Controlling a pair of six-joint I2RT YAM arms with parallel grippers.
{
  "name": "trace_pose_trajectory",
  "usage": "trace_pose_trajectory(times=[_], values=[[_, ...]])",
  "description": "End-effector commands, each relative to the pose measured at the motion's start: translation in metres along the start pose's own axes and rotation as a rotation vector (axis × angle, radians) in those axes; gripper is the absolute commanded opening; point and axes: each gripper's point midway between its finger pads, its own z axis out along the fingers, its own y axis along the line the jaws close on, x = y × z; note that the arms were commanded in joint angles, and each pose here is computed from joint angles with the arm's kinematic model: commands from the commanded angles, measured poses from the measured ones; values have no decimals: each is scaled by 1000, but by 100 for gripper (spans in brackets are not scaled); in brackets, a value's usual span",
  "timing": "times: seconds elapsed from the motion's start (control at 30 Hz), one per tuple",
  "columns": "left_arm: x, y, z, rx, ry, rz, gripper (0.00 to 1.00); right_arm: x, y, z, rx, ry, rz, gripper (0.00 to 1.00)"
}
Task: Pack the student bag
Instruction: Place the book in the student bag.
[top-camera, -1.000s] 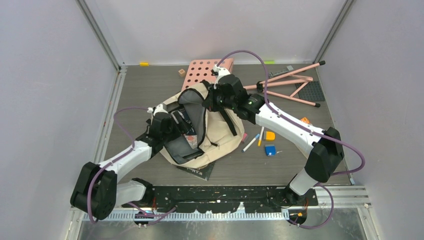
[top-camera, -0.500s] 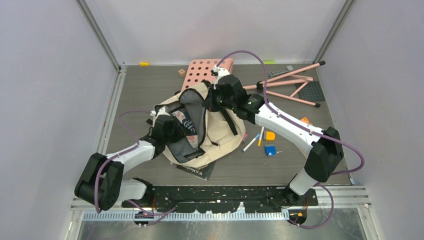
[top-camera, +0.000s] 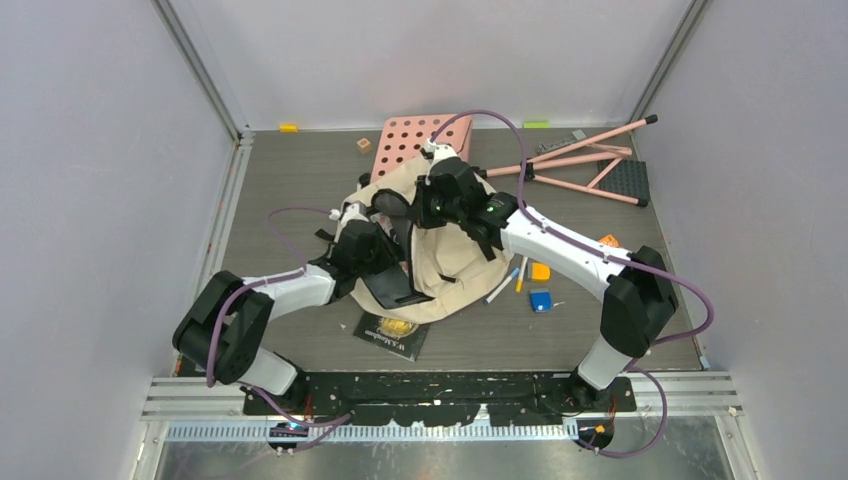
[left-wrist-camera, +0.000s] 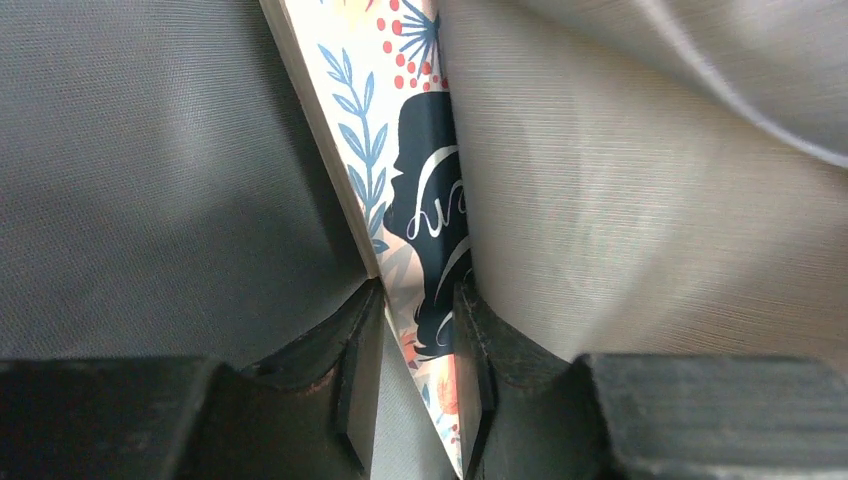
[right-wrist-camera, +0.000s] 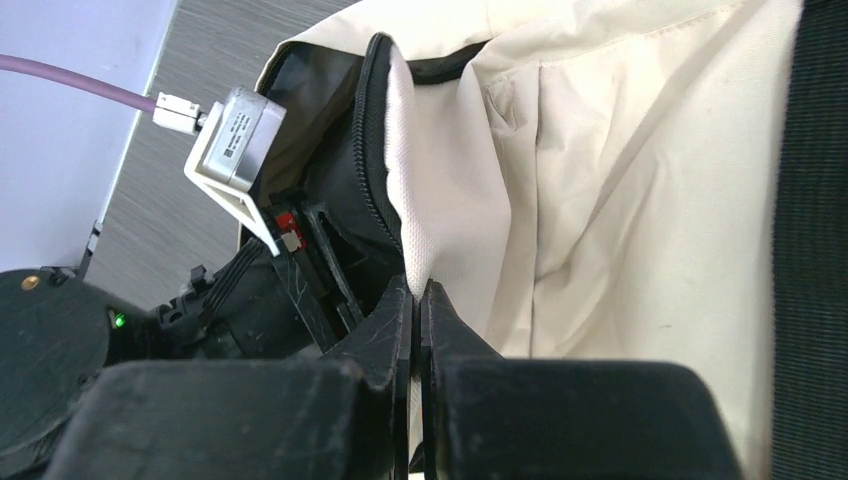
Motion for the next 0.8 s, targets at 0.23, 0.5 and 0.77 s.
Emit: trace_pose_trajectory(times=[0.23,0.5,0.77], values=[[-22,-32,-9,81,-105,57,34,-18,-2,2,22,-73,11,0],[-48,-15,-73,-42,-147,265,63,-31,-7,-17,55,-114,-22,1],[-74,42,-139,-327,-175,439,93,-44,-27,-39,154,-153,-85,0]])
